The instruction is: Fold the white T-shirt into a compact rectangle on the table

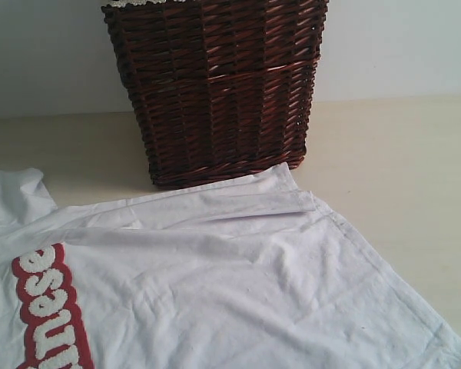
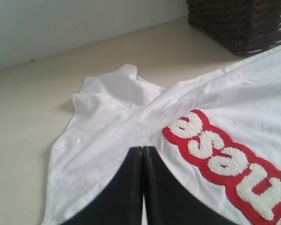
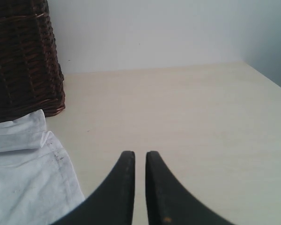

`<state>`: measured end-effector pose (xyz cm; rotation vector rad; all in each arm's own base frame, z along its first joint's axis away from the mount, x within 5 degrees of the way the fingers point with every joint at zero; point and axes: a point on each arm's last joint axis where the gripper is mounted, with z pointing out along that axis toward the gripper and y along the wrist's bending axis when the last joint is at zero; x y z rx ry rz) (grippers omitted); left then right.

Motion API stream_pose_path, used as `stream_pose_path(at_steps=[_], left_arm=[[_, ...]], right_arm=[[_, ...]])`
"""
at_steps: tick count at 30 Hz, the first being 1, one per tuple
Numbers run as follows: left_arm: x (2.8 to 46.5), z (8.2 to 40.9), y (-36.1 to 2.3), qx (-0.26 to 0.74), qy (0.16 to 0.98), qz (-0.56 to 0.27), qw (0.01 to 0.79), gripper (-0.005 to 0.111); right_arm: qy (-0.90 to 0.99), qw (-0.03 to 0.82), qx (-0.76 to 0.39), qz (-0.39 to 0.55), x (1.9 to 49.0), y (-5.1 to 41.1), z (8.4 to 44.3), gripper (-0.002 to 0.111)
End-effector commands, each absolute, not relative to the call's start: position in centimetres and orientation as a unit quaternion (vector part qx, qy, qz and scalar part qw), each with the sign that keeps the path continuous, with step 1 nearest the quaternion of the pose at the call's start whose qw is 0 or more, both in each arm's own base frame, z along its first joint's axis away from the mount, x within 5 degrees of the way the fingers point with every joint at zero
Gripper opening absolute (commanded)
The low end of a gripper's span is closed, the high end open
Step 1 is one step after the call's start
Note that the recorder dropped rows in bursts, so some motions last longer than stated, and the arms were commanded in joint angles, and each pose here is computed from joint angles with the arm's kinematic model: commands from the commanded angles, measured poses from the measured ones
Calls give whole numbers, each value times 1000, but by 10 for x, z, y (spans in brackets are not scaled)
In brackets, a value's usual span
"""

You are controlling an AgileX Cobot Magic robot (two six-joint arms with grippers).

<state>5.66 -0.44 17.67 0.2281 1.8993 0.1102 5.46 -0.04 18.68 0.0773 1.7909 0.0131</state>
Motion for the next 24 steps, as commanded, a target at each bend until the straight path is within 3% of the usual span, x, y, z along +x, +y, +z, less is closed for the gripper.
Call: stream_pose_path(at_steps=[1,11,14,17,18,24], left_arm=[[57,177,-5,102,811,48,574,0],[57,177,-5,102,811,48,574,0],[57,177,-5,102,811,48,574,0],[57,177,-5,102,811,48,574,0],[57,177,-5,102,811,48,574,0],[57,177,-5,102,811,48,574,0]], right_arm=[[806,577,107,73,66,1,195,11],[920,365,118,76,188,-5,239,11],[950,286,-31,118,226,8,233,-1],[902,209,-298,232,241,32,209,0],[880,191,-339,273,241,37,200,0],[882,187,-330,281,264,36,155,0]])
